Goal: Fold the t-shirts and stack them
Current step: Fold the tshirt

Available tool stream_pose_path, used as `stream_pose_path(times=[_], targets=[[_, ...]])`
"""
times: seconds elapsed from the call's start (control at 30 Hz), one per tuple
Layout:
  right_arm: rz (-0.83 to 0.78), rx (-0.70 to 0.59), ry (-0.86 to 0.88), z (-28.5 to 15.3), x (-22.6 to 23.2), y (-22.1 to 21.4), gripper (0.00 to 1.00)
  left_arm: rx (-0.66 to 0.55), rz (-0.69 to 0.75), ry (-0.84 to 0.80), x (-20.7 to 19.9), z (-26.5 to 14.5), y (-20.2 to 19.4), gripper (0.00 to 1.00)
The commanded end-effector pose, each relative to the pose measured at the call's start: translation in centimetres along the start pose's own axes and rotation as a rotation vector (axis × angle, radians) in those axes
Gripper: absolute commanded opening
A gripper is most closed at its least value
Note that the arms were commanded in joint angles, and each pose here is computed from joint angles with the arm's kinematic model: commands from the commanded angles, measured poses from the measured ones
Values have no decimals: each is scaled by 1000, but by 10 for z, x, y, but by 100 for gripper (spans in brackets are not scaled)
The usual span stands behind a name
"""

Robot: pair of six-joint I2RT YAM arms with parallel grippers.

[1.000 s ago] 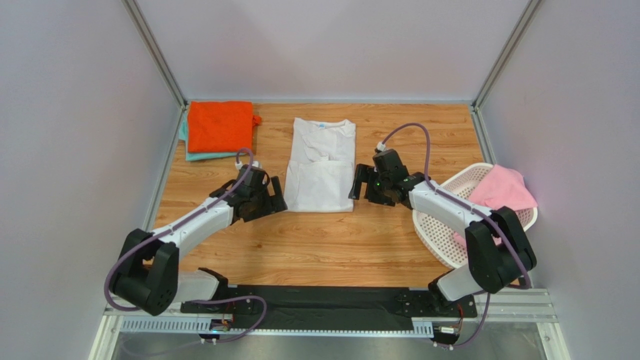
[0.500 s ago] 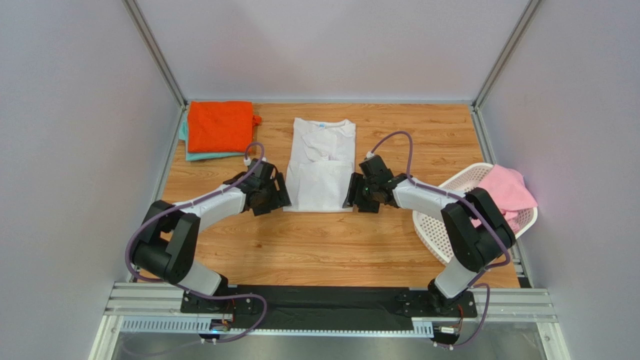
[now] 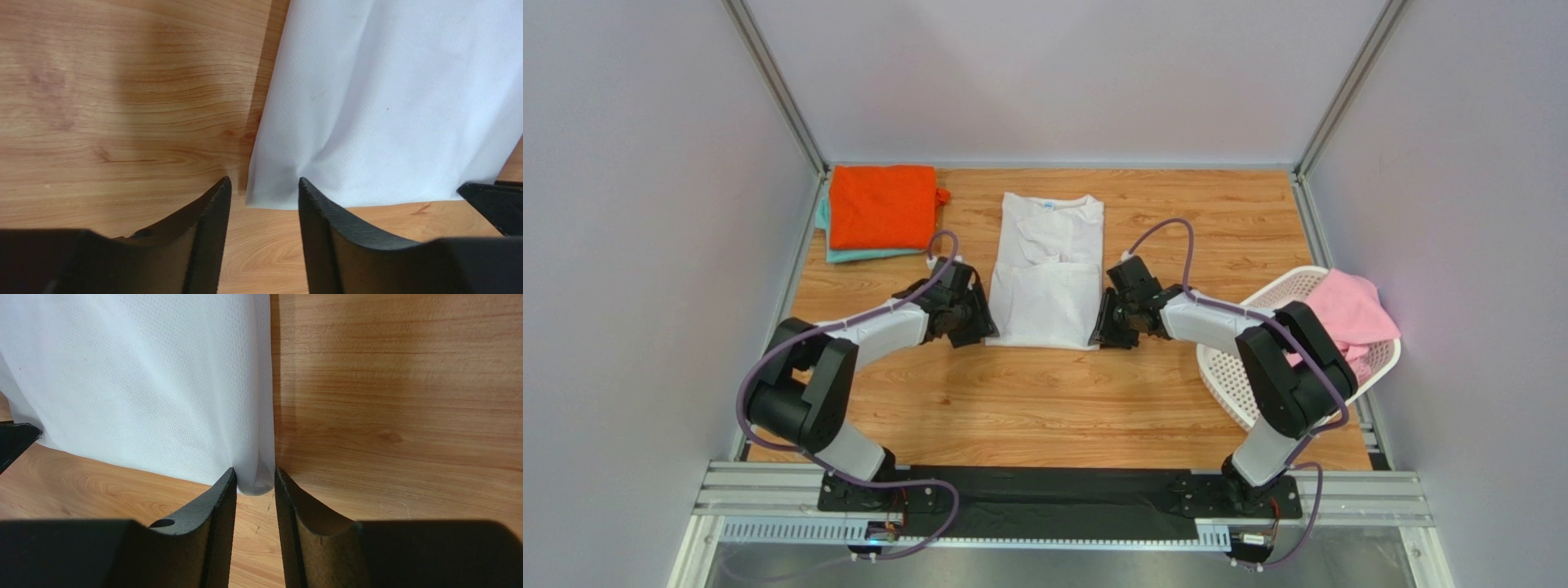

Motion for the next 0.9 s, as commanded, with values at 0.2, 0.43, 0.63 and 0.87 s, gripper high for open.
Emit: stream_pose_path(times=[0.2, 0.43, 0.63, 0.87], targets=[[14, 9, -12, 5, -4, -10, 29, 121, -26, 8, 17, 12, -29, 24], [-14, 45, -9, 3, -8, -26, 1, 167, -21, 11, 24, 7, -40, 0], [-73, 99, 50, -22, -3, -50, 0, 166, -5, -40, 35, -27, -60, 0], [-181, 223, 242, -78, 22, -93, 0, 104, 52, -152, 39, -86, -74, 0]])
Point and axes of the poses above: each gripper's point midway between its finger pads, its own z axis out along the fingers, its own x axis along the line the jaws close on, y = z × x, the point moved 3 cm from there along -z, back along the fingers, and after that the axes turned 13 degrees about -z, right-handed, at the moved point
